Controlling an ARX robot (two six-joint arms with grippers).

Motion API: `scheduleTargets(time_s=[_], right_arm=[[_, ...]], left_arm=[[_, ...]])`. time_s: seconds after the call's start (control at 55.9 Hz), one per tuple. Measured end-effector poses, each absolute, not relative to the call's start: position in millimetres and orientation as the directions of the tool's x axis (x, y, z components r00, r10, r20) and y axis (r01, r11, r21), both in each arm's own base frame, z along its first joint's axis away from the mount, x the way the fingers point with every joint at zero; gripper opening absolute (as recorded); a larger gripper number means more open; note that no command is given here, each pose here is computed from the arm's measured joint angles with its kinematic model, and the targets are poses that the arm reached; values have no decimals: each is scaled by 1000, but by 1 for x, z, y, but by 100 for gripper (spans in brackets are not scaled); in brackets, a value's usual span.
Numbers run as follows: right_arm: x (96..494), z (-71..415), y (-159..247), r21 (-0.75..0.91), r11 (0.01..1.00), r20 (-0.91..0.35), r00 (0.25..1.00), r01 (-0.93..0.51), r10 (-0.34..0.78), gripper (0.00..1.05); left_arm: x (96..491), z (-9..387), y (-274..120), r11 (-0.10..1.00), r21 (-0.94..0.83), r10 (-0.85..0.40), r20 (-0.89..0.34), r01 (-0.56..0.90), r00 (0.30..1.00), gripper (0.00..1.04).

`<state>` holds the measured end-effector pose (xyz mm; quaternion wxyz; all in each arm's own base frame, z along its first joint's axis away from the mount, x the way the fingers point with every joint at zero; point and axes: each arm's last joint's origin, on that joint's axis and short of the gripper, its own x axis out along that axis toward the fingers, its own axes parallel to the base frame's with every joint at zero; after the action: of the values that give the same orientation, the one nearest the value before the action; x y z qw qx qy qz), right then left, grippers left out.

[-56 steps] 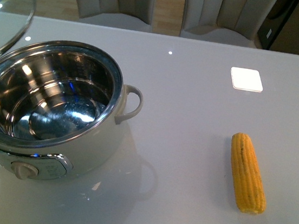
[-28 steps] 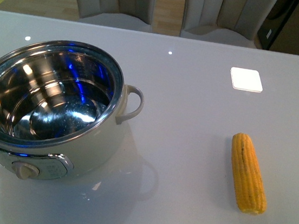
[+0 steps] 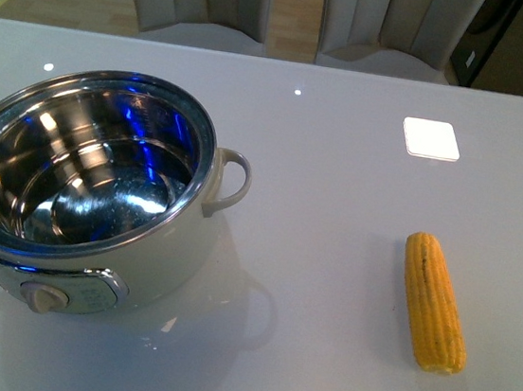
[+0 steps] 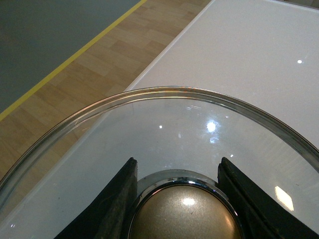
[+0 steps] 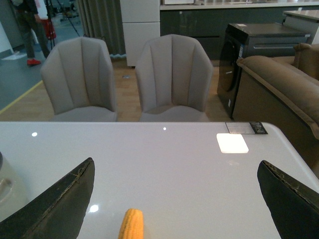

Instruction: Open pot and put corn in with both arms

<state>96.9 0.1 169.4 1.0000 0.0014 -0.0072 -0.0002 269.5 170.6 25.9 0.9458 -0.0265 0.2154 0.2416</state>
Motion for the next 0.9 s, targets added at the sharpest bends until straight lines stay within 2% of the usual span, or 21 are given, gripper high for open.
scheduleTargets(time_s=[0.376, 0.895], right_arm=[[97, 169, 0, 3, 1000, 14, 1000, 0, 0, 96], [97, 169, 0, 3, 1000, 14, 1000, 0, 0, 96]], left_arm=[[318, -30, 176, 917, 57, 381, -421, -395, 823, 42], [342, -60, 176, 940, 41, 329, -369, -339, 869, 42]])
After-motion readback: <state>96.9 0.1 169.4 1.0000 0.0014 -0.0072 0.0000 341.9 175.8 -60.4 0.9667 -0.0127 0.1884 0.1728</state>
